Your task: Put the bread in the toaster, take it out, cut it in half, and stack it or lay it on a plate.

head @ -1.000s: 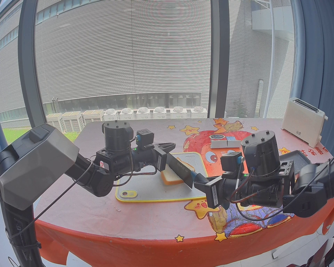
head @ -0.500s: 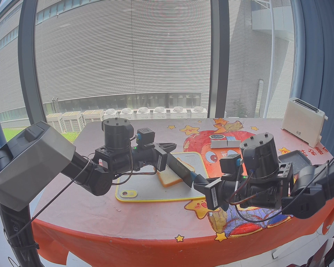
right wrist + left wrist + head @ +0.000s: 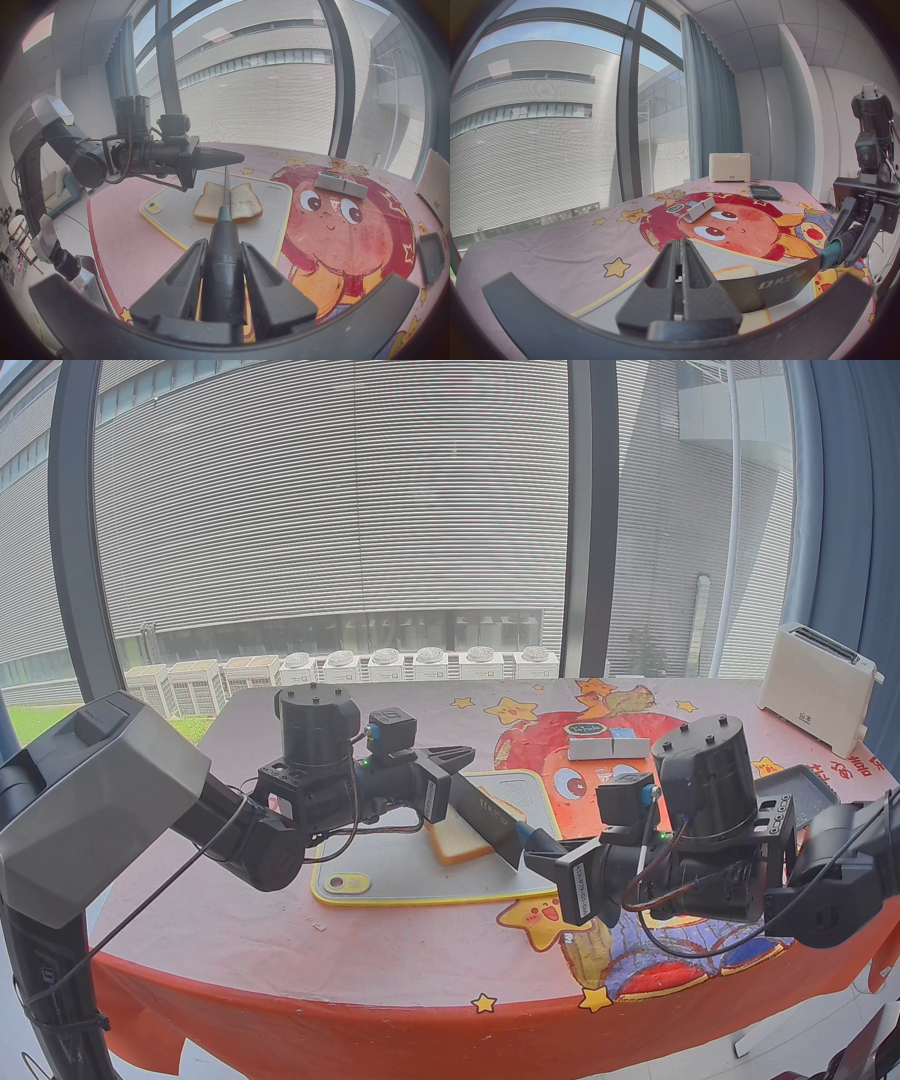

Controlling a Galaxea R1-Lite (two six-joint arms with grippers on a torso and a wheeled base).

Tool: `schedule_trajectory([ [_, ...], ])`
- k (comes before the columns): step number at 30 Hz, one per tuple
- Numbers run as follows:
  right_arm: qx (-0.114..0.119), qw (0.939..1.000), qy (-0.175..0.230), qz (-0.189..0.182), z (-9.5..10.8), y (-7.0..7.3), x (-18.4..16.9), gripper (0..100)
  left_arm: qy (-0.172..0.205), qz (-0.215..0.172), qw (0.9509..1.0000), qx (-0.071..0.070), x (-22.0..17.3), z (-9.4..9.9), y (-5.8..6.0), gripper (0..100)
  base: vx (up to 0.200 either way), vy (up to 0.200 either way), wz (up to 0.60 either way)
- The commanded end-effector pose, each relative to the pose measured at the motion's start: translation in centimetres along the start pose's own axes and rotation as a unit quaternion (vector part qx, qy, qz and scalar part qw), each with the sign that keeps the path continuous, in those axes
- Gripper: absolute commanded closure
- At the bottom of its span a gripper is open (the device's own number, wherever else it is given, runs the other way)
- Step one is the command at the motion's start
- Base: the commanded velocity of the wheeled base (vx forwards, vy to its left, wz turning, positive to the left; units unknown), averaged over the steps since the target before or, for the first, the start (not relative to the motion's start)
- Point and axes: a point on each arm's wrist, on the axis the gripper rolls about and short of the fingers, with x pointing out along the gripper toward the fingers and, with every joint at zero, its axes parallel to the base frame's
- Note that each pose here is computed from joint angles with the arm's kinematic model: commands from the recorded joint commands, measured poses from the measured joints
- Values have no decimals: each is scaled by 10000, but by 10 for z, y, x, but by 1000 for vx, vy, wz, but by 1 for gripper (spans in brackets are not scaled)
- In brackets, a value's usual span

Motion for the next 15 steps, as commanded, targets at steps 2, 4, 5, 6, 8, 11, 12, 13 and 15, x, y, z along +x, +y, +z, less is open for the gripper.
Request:
schedule_trajectory([
  [2, -10, 10000, 31, -1, -1, 0, 1, 100, 93, -11, 10000, -31, 1, -5, 0, 100, 0, 0, 0],
  [4, 0, 10000, 9, 3, -1, 0, 2, 100, 37, 2, 10000, -9, 0, -1, 0, 100, 0, 0, 0],
  [5, 0, 10000, 9, 3, -1, 0, 2, 100, 2, 6, 10000, -2, 0, 2, 0, 100, 0, 0, 0],
  [6, -1, 10000, 16, 2, -1, 0, 3, 100, -6, -1, 10000, 2, 0, 3, 0, 100, 0, 0, 0],
  [8, -3, 10000, 2, 11, -1, 1, 2, 100, -83, 7, 10000, 35, -3, 11, -1, 100, 0, 0, 0],
  [11, 16, 10000, -80, 33, 3, 2, -1, 100, -118, 10, 9999, 50, -6, 16, -1, 100, 0, 0, 0],
  [12, 19, 9999, -102, 37, 4, 2, -2, 100, -111, 17, 9999, 46, -7, 16, -1, 100, 0, 0, 0],
  [13, 32, 9999, -155, 48, 6, 2, -4, 100, -97, 15, 9999, 40, -6, 15, -1, 100, 0, 0, 0],
  [15, 40, 9998, -193, 48, 7, 1, -7, 100, -48, 3, 10000, 20, -5, 11, -2, 100, 0, 0, 0],
])
